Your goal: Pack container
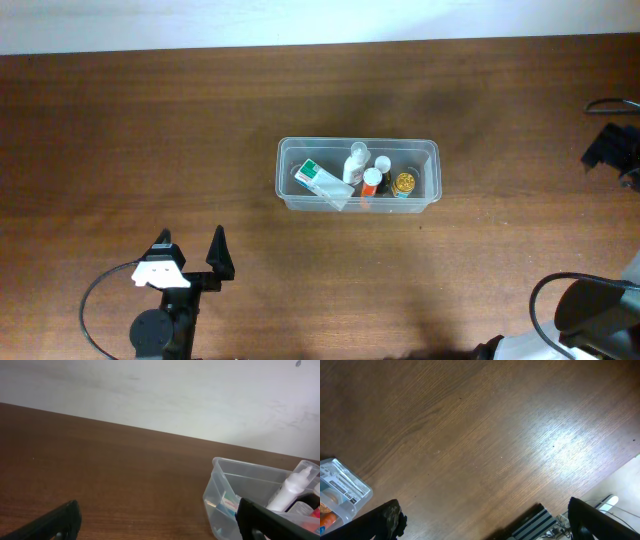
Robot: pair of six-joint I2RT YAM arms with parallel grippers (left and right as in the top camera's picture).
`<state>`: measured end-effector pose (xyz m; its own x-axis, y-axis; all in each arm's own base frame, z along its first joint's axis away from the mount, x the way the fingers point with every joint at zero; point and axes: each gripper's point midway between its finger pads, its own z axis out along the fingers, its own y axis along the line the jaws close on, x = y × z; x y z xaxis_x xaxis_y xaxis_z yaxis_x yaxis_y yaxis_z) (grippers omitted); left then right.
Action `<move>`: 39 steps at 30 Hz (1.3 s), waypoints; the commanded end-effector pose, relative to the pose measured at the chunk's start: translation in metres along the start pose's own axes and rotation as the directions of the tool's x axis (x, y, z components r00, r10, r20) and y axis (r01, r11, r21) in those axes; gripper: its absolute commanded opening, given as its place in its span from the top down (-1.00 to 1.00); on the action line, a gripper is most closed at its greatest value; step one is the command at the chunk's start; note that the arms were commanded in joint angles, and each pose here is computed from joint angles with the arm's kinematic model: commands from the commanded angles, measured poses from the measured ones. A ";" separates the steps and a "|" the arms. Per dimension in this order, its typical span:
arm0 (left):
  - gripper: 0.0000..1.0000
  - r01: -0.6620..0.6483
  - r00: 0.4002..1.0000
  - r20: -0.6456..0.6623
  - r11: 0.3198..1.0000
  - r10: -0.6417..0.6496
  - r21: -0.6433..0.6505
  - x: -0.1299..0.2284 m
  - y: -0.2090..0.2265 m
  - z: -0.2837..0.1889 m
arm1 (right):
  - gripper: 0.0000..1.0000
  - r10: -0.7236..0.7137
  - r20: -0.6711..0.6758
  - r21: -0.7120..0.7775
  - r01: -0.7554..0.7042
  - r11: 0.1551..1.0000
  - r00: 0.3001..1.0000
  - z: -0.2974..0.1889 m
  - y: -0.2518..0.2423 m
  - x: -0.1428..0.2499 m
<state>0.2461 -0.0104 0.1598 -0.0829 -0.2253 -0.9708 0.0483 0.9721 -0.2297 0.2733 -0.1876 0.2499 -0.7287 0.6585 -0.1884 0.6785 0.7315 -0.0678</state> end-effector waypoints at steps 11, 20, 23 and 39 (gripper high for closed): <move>-0.99 -0.016 1.000 0.003 1.000 0.016 0.007 0.000 -0.001 0.000 | -0.97 0.010 -0.009 -0.003 -0.010 1.000 1.000 0.003 0.001 0.000; -0.99 -0.016 1.000 0.003 1.000 0.016 0.007 0.000 -0.001 0.000 | -0.97 0.010 -0.009 -0.003 -0.010 1.000 1.000 0.003 0.001 0.000; -0.99 -0.016 1.000 0.003 1.000 0.016 0.007 0.000 -0.001 0.000 | -0.97 0.009 -0.013 0.002 -0.009 1.000 1.000 0.004 0.000 0.000; -0.99 -0.016 1.000 0.003 1.000 0.016 0.007 0.000 -0.001 0.000 | -0.97 0.039 0.279 -0.274 0.041 0.961 0.960 -0.074 0.035 -0.005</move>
<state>0.2461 -0.0104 0.1599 -0.0829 -0.2253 -0.9708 0.0483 0.9721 -0.2297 0.2954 -0.1793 0.2799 -0.6898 0.6354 -0.3471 0.6569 0.7508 0.0692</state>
